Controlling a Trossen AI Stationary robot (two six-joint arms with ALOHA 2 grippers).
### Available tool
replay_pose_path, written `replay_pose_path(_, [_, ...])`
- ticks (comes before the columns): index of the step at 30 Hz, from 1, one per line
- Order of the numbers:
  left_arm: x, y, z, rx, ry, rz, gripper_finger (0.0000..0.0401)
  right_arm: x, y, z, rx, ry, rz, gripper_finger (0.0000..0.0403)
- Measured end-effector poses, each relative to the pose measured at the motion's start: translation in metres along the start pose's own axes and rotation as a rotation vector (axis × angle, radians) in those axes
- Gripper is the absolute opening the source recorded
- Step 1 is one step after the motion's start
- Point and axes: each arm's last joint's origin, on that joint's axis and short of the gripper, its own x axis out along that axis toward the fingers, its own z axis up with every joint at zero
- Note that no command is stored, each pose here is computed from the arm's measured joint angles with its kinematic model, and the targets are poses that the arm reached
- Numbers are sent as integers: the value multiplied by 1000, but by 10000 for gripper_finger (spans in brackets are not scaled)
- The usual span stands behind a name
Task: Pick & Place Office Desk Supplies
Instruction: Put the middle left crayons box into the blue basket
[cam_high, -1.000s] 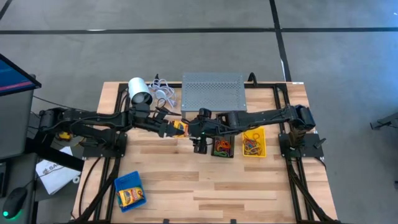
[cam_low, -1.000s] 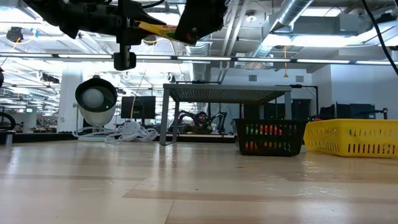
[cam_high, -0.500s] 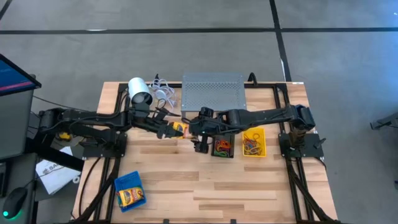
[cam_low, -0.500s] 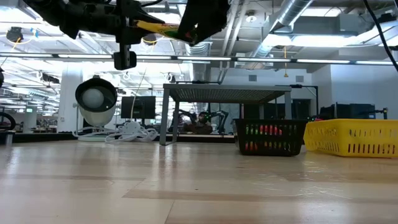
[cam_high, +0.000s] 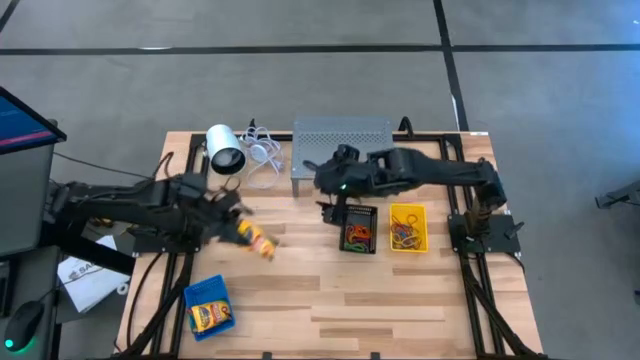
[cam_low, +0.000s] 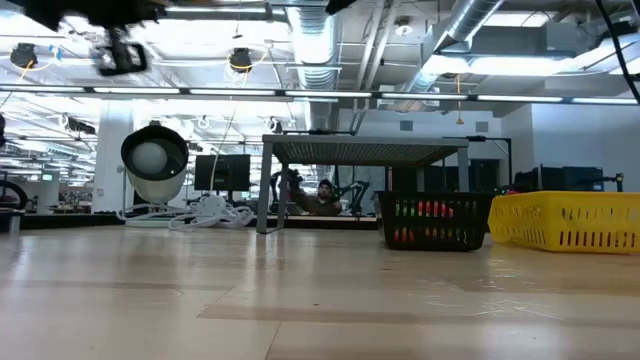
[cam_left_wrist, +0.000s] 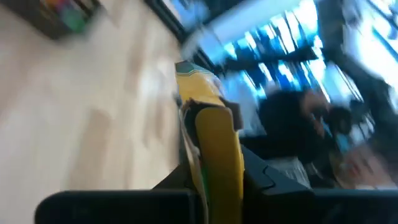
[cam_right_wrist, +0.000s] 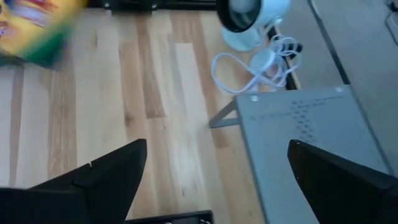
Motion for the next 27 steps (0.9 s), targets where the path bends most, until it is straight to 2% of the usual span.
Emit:
replay_pose_path(6, [-14,-17,-37,-2,234,-81,28,-27,-26,7,80,-18,-34,384])
replay_pose_path(9, [-13,-21,-51,-65,306,-55,28,-30,-33,7,138,-5,-45,384])
replay_pose_path(16, [2,-17,-89,-214,578,199,27,-23,-30,5,169,27,-47,384])
replay_pose_path(24, [27,-24,-127,-313,774,328,27,-14,-28,1,167,52,-52,384])
replay_pose_path(27, [34,-21,-137,-302,799,397,27,-10,-26,-1,161,66,-53,384])
